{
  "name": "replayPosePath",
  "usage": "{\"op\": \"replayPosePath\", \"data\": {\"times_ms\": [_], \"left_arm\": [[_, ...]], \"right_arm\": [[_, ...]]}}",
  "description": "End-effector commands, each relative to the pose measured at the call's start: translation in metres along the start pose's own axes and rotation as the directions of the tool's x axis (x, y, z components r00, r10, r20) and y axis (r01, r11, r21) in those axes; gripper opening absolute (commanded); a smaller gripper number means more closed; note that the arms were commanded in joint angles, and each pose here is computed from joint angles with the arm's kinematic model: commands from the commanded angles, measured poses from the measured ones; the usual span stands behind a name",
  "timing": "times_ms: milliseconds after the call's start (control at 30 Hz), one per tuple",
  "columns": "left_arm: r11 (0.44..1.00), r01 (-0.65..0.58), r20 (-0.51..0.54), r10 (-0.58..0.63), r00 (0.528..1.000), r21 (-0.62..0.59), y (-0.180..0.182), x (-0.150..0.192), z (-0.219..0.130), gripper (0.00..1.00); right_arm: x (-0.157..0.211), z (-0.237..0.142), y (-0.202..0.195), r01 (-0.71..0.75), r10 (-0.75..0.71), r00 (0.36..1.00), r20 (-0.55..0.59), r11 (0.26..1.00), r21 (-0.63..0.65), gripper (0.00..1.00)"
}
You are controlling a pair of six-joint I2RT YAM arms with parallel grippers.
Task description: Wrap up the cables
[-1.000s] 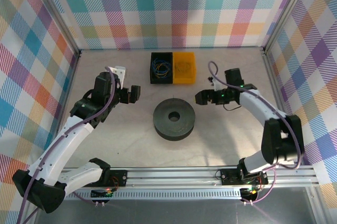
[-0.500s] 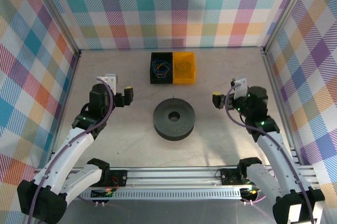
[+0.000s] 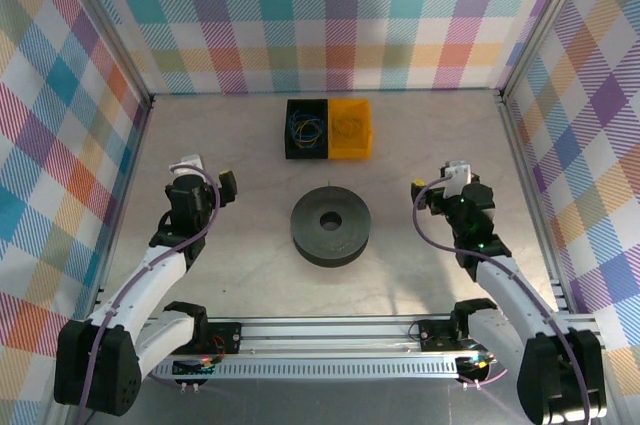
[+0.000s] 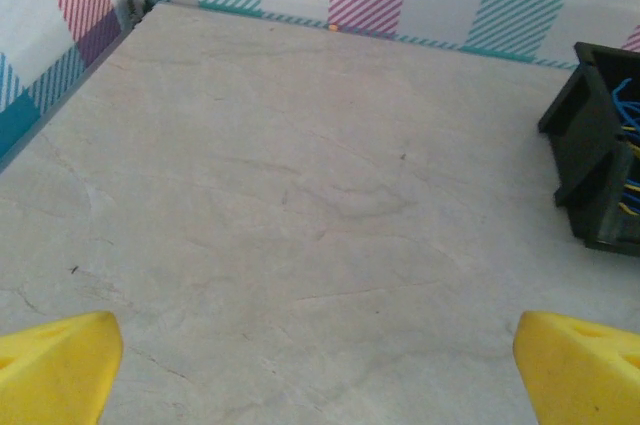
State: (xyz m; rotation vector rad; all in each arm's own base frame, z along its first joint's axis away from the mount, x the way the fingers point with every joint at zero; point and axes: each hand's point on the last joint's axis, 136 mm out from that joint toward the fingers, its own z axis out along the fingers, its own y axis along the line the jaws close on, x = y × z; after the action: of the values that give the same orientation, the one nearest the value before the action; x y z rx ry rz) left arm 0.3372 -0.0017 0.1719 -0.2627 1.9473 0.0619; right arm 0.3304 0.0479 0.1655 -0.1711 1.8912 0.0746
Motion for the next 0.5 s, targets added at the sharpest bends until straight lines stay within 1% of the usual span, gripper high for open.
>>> {"op": "replayPosePath", "data": {"times_ms": [0, 133, 233, 300, 467], "left_arm": [[0.999, 0.032, 0.111, -0.028, 0.993, -0.037, 0.010, -0.015, 0.002, 1.00], [0.996, 0.008, 0.086, -0.001, 0.996, -0.084, 0.019, 0.002, 0.014, 1.00], [0.996, -0.010, 0.071, 0.017, 0.997, -0.092, 0.019, 0.017, 0.027, 1.00], [0.996, -0.019, 0.066, 0.025, 0.998, -0.087, 0.017, 0.024, 0.036, 1.00], [0.996, -0.033, 0.071, 0.039, 0.997, -0.081, 0.013, 0.035, 0.055, 1.00]], "right_arm": [[-0.001, 0.010, -0.007, -0.013, 0.012, 0.999, 0.050, 1.000, 0.029, 0.99], [0.014, 0.027, -0.010, -0.032, 0.031, 0.999, 0.013, 0.999, 0.035, 0.99], [0.027, 0.040, -0.013, -0.036, 0.037, 0.999, -0.017, 0.998, 0.044, 0.99], [0.026, 0.046, -0.014, -0.042, 0.042, 0.999, 0.000, 0.998, 0.038, 0.99], [0.029, 0.064, -0.017, -0.035, 0.035, 0.999, -0.011, 0.999, 0.030, 0.99]]}}
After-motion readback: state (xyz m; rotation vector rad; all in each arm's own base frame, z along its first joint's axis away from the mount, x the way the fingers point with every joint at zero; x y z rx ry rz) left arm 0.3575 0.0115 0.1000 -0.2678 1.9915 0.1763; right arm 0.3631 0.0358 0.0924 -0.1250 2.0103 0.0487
